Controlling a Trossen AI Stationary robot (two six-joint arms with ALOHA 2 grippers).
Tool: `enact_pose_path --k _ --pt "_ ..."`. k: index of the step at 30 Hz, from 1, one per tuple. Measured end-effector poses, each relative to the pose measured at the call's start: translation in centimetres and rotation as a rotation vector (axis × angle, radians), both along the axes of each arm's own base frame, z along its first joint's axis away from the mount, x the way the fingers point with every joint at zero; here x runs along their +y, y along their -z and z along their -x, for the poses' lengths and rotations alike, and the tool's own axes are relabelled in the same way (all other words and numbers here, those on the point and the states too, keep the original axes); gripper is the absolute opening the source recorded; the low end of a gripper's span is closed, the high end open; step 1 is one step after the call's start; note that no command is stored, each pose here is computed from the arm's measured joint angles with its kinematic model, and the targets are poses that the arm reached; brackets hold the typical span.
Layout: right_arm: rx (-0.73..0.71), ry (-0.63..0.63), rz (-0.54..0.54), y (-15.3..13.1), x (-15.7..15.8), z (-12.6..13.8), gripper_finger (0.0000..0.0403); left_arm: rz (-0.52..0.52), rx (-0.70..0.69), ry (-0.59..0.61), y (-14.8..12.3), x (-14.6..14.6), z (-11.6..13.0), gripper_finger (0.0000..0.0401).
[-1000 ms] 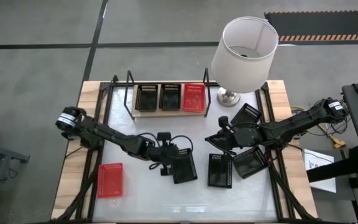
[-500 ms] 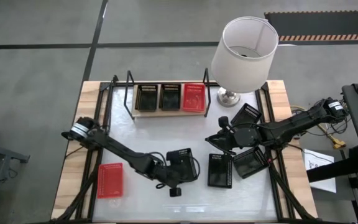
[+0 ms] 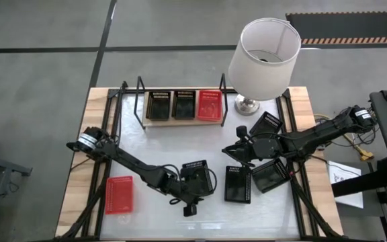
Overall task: Stack baskets on shelf by color
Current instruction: Stack the black bin on the right black bin on the shelf
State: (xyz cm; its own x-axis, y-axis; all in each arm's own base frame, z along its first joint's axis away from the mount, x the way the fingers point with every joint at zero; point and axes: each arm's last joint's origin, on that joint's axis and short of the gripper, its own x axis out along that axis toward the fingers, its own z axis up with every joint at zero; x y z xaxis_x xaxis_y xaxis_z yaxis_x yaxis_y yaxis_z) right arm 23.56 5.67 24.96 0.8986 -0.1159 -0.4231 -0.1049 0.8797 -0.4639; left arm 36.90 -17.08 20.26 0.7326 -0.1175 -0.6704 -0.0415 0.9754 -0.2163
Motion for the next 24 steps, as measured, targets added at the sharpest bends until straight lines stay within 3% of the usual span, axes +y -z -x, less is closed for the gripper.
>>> enact_pose_path --k 7,24 --pt "0.0 0.003 -0.007 0.0 0.0 0.0 0.0009 0.019 0.004 -0.021 1.0 0.6 0.1 0.018" --pt "-0.001 0.004 -0.01 0.0 0.0 0.0 0.0009 0.02 -0.001 -0.031 3.2 1.0 0.6 0.0129"
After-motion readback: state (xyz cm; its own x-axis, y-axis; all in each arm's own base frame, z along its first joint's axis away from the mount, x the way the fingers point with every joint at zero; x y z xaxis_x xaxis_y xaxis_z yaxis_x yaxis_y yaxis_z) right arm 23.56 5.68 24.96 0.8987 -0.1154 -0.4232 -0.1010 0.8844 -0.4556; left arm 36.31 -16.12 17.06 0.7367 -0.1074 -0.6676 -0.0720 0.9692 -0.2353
